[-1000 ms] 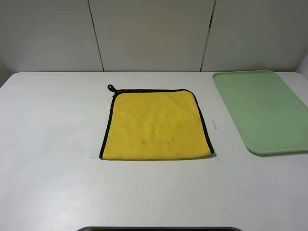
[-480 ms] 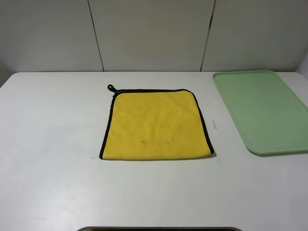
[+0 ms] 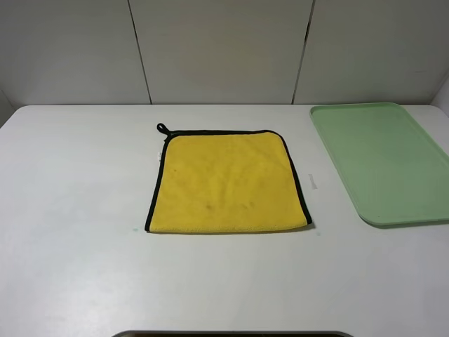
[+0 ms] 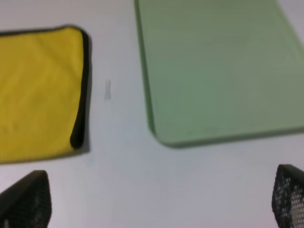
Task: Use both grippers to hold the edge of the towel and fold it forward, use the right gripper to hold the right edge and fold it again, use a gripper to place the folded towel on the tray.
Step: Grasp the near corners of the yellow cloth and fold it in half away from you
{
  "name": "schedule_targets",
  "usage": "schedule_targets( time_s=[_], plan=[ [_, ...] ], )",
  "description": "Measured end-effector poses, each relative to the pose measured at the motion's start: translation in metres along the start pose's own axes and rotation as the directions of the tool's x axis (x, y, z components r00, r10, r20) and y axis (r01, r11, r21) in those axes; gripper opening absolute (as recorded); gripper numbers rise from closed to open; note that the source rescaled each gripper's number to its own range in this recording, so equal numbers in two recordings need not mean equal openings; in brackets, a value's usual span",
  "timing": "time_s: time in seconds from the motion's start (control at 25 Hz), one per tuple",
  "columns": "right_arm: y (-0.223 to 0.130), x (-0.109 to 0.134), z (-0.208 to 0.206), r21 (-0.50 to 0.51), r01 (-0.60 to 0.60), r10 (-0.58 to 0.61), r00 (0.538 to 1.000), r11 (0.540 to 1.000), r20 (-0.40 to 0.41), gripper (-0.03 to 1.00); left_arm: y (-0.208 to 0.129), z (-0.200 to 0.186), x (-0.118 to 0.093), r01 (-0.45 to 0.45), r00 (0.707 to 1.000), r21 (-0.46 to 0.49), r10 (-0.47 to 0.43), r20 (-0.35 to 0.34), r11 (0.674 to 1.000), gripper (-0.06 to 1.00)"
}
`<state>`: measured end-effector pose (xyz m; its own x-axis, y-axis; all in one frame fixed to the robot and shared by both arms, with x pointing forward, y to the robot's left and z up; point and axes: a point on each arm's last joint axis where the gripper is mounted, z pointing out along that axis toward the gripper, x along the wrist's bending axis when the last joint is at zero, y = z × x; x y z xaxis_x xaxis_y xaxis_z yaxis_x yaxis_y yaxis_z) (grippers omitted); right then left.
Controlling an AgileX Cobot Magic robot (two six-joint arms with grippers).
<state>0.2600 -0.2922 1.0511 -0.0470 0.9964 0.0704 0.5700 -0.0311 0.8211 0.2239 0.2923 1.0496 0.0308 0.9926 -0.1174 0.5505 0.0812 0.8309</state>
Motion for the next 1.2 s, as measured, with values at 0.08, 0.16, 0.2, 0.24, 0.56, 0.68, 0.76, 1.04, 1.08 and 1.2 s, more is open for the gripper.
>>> schedule_targets(
  time_s=[0.08,0.16,0.2,0.24,0.56,0.68,0.76,1.04,1.08,1.2],
  plan=[
    [0.004,0.0,0.006,0.046,-0.005,0.006,1.0,0.999,-0.002,1.0,0.002,0.0,-0.002,0.006,1.0,0.011,-0.006,0.014,1.0,1.0],
    [0.012,0.0,0.008,0.072,-0.008,0.009,1.0,0.997,-0.002,1.0,0.01,0.002,-0.003,0.007,1.0,0.049,-0.008,0.021,0.999,1.0],
    [0.017,0.001,0.009,0.077,0.003,-0.003,1.0,0.997,-0.003,1.0,0.015,0.003,-0.003,-0.001,1.0,0.067,-0.001,0.02,0.998,1.0],
    [0.022,0.001,0.008,0.079,0.014,-0.013,1.0,0.997,-0.004,1.0,0.021,0.006,-0.003,-0.011,1.0,0.095,0.01,0.019,0.995,1.0],
    [0.072,0.003,0.016,0.101,0.081,-0.081,0.997,0.992,-0.013,1.0,0.081,0.037,-0.008,-0.158,0.987,0.249,0.143,0.078,0.955,1.0],
    [0.088,0.004,0.026,0.117,0.105,-0.102,0.994,0.988,-0.034,1.0,0.102,0.052,-0.014,-0.242,0.968,0.262,0.212,0.136,0.934,1.0],
    [0.099,0.005,0.036,0.129,0.138,-0.132,0.99,0.982,-0.052,1.0,0.114,0.065,-0.02,-0.335,0.938,0.267,0.292,0.188,0.904,0.99],
    [0.139,0.013,0.069,0.128,0.258,-0.238,0.959,0.957,-0.157,1.0,0.135,0.115,-0.044,-0.563,0.82,0.316,0.466,0.333,0.764,0.99],
    [0.143,0.016,0.073,0.126,0.287,-0.264,0.949,0.95,-0.174,1.0,0.136,0.122,-0.048,-0.576,0.81,0.321,0.473,0.347,0.752,0.98],
    [0.15,0.028,0.095,0.138,0.385,-0.345,0.907,0.913,-0.242,1.0,0.135,0.141,-0.059,-0.64,0.76,0.327,0.51,0.402,0.696,0.98]
  ],
)
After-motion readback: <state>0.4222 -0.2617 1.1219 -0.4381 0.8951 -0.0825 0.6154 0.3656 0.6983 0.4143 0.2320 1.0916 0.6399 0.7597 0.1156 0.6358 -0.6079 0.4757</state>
